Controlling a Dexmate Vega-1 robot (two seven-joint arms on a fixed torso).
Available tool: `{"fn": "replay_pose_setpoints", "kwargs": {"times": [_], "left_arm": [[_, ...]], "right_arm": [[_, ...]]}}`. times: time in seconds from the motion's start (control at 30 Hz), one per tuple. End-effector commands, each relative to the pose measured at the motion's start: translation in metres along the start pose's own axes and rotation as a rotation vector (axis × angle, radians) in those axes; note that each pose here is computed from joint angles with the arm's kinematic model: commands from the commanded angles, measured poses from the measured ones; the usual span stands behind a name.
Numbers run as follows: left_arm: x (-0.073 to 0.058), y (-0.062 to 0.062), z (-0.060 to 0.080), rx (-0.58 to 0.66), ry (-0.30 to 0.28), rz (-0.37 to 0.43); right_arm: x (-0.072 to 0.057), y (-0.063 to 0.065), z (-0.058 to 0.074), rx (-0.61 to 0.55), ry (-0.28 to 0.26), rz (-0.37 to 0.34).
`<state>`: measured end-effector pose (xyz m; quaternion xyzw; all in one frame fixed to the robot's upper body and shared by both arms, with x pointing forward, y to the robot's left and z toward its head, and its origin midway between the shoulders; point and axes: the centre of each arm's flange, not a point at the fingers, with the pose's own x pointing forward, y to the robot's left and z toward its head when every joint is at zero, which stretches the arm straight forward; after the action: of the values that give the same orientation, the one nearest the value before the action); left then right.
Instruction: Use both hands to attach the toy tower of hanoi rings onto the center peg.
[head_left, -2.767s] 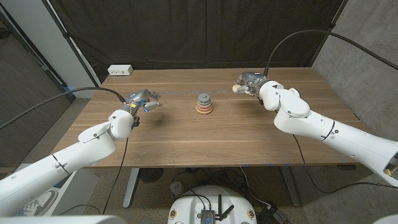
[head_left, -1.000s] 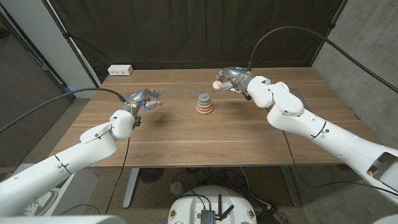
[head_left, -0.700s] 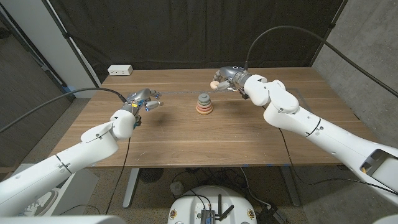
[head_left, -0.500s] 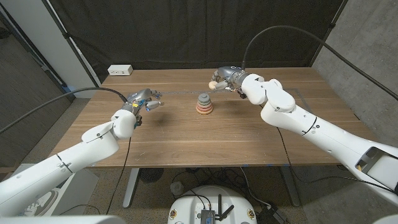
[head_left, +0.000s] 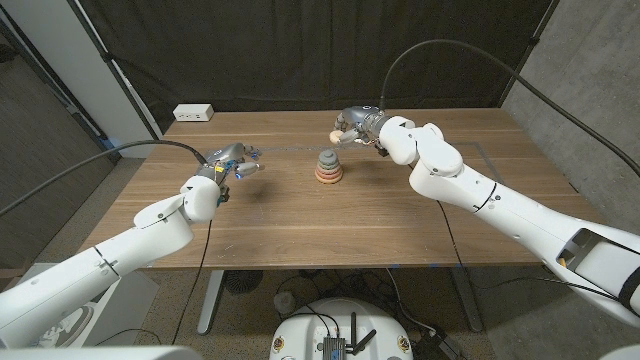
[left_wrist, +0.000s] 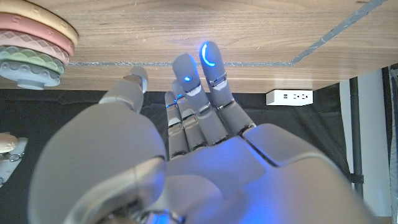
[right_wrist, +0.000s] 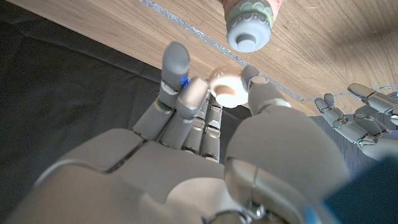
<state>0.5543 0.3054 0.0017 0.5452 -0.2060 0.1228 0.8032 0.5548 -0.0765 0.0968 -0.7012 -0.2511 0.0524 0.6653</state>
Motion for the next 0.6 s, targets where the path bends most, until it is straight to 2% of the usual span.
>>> {"fn": "replay_pose_setpoints", "kwargs": {"times": [0.03, 0.6], "left_arm": [[0.002, -0.001, -0.001, 0.004, 0.002, -0.002], [-0.001, -0.002, -0.007, -0.006, 0.012, 0.001]], "right_arm": [[0.015, 0.0, 0.011, -0.023, 0.009, 0.022], [0.03, 0.002, 0.026, -0.063, -0.002, 0.048]]}}
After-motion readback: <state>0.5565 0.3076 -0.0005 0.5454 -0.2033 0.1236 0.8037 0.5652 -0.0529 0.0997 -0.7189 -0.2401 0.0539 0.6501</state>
